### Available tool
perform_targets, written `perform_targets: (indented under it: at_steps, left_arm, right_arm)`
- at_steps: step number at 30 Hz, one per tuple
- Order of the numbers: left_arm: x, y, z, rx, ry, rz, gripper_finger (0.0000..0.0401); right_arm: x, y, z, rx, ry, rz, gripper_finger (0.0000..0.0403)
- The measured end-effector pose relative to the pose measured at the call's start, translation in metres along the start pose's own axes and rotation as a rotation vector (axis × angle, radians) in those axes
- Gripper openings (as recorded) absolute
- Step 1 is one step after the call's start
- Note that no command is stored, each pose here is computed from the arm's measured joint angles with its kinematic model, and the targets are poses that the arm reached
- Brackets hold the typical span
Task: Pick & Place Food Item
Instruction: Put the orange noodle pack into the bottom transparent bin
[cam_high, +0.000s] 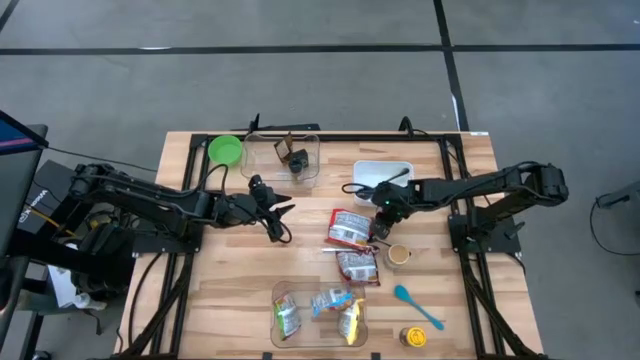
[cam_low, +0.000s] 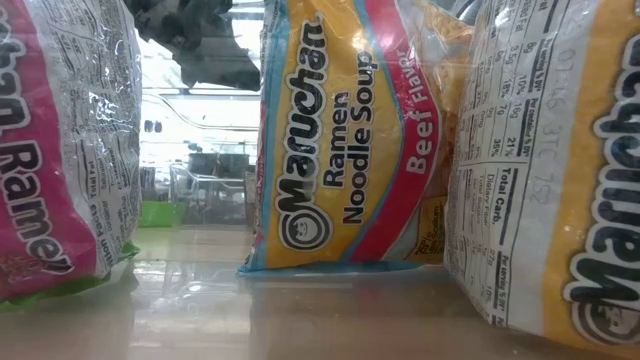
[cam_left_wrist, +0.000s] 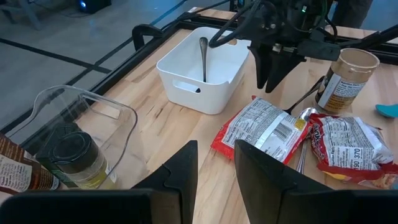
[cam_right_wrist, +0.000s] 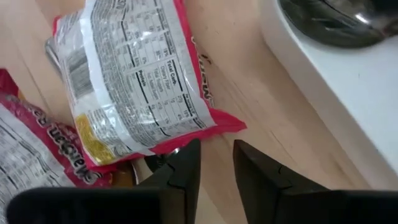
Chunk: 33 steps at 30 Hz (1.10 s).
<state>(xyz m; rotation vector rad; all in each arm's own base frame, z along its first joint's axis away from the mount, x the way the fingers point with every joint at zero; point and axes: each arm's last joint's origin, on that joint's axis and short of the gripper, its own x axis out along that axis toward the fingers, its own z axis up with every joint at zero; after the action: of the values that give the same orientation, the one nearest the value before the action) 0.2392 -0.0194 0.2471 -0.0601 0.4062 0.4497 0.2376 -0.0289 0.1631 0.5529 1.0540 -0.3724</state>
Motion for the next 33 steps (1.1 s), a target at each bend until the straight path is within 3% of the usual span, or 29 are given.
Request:
perform_targets:
  at_steps: [15, 26, 33]
  left_arm:
    - [0.000, 0.000, 0.000, 0.000, 0.000, 0.000, 0.0099]
    - [0.000, 0.000, 0.000, 0.000, 0.000, 0.000, 0.0099]
    - [0.000, 0.000, 0.000, 0.000, 0.000, 0.000, 0.0099]
  right_arm:
    - [0.000, 0.001, 0.001, -0.494, -0.013, 0.001, 0.0206]
    - [0.005, 0.000, 0.003, -0.561, -0.027, -0.052, 0.0213]
    - [0.028, 0.000, -0.004, -0.597, 0.069, -0.092, 0.0198]
